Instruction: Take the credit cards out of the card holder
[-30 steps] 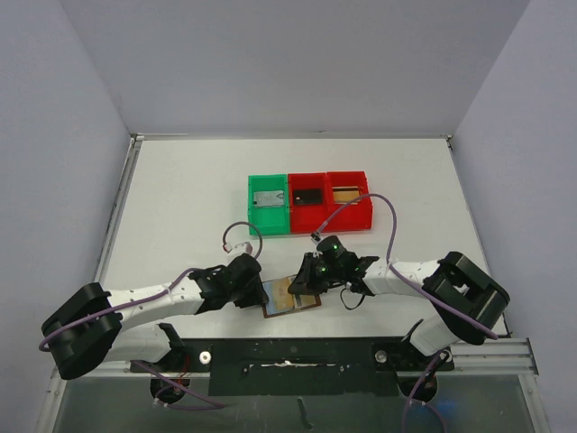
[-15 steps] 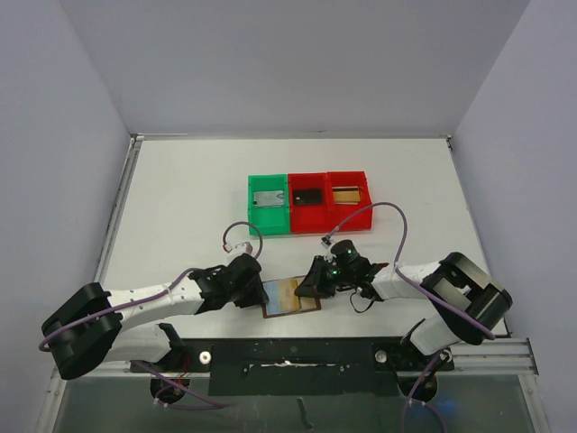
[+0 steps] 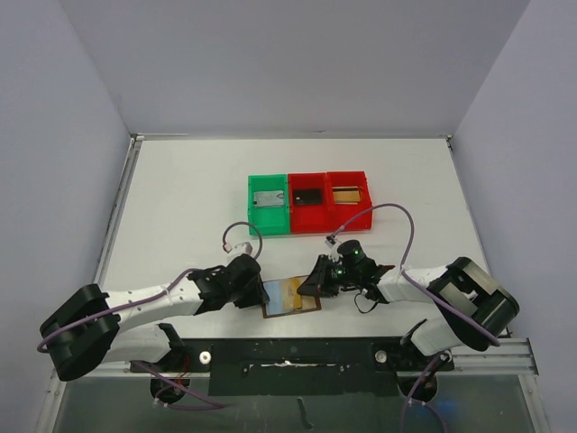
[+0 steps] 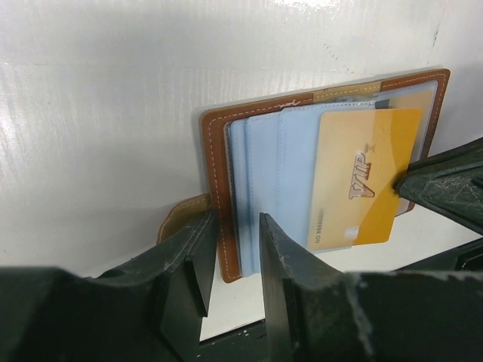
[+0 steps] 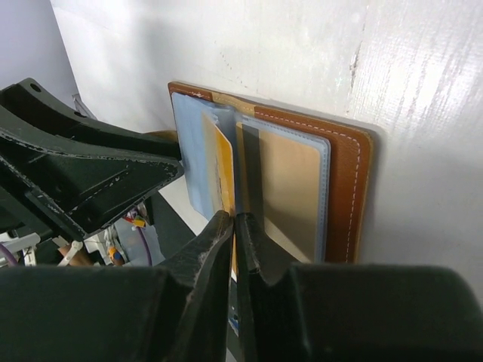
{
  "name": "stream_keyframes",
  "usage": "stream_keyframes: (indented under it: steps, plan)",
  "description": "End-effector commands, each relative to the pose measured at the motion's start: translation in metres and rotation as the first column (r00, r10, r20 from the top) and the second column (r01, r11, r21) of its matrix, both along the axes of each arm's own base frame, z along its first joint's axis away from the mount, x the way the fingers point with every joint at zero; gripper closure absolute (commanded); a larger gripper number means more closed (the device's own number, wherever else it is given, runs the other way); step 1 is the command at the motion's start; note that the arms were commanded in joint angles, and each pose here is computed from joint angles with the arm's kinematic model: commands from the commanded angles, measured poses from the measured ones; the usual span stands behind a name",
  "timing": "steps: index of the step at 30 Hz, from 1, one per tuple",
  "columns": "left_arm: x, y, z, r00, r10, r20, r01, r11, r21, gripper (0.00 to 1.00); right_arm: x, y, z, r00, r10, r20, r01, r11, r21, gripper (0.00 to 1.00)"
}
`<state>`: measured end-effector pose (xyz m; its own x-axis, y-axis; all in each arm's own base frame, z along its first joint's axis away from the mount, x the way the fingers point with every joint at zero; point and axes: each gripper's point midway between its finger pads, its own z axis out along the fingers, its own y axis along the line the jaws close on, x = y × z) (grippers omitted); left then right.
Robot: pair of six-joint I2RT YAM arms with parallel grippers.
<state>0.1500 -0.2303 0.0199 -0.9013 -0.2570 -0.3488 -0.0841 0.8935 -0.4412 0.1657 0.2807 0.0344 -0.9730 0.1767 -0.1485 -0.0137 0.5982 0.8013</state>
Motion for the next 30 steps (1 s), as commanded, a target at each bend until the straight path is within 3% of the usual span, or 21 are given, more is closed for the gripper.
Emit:
stream_keyframes:
  steps: [1,10,15,24,30]
  plan:
    - [0.001,0.006,0.004,1.000,-0.004,0.025,0.004,1.000,0.012,0.69,0.009,0.002,0.011,0.999,-0.019,0.045,0.018,1.000,0.019,0.94]
    - [0.019,-0.034,0.067,0.989,-0.049,0.141,0.072,0.983,-0.167,0.63,0.006,0.015,0.013,0.999,0.012,0.051,-0.013,1.000,0.021,0.94]
    - [0.019,-0.051,0.077,0.984,-0.089,0.158,0.124,0.965,-0.233,0.63,0.002,0.034,0.011,0.997,0.058,0.047,-0.059,0.998,0.009,0.95]
    - [0.008,-0.052,0.055,0.988,-0.124,0.091,0.141,0.967,-0.212,0.70,0.006,0.030,0.009,0.998,0.035,0.043,-0.034,0.999,-0.011,0.96]
    - [0.004,-0.039,0.027,0.994,-0.106,0.020,0.107,0.987,-0.119,0.75,0.005,0.027,0.008,0.999,0.021,0.037,-0.021,1.000,-0.014,0.96]
